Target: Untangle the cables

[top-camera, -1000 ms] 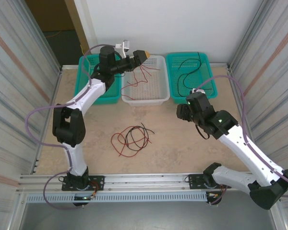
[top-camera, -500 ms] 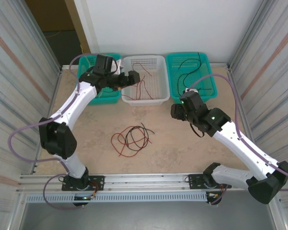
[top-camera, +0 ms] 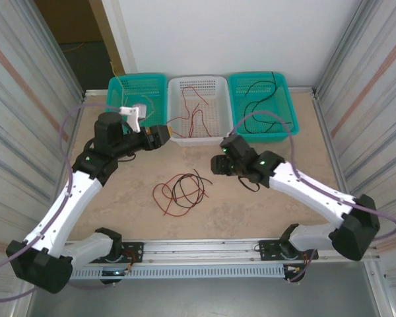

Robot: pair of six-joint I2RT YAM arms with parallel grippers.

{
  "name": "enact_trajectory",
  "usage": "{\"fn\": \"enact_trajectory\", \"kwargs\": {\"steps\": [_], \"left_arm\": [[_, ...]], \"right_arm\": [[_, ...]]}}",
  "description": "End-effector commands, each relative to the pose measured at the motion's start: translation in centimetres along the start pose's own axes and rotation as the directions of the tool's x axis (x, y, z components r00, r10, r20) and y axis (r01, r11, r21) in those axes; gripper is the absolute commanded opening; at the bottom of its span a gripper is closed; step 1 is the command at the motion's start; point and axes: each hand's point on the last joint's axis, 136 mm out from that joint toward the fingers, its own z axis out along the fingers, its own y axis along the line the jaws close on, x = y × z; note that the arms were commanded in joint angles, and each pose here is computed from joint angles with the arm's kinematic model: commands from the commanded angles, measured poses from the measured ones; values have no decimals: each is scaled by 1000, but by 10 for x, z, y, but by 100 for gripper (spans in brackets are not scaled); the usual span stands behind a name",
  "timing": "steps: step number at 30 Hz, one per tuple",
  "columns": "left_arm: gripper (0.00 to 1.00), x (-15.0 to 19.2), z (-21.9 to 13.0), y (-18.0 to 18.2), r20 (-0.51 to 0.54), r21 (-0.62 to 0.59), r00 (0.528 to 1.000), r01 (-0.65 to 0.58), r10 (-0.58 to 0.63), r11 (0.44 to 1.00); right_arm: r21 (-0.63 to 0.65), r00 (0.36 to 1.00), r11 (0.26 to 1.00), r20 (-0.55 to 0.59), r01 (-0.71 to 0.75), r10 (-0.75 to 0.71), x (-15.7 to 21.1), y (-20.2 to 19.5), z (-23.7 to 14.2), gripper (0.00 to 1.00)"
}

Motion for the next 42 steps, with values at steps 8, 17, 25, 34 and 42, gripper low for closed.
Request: {"fn": "enact_trajectory", "kwargs": {"steps": [8, 17, 25, 34, 42], "left_arm": [[36, 61, -2, 39, -66, -40, 971, 226, -228, 973], [21, 65, -1, 40, -62, -18, 971, 232, -233, 973], [17, 61, 3, 37, -69, -5, 969, 236, -235, 972], [16, 59, 6, 36, -71, 1, 971, 228, -227, 974], [30, 44, 3, 16, -47, 89, 982, 185, -181, 979]], "right_arm": [[16, 958, 992, -262, 128, -119, 70, 35, 74, 53], [34, 920, 987, -369, 159, -136, 100, 39, 97, 41], [81, 908, 979, -396, 185, -138, 106, 37, 104, 32], [93, 930, 973, -326, 209, -169, 83, 36, 80, 0], [-61, 963, 963, -46, 263, -266, -1, 75, -13, 0]]}}
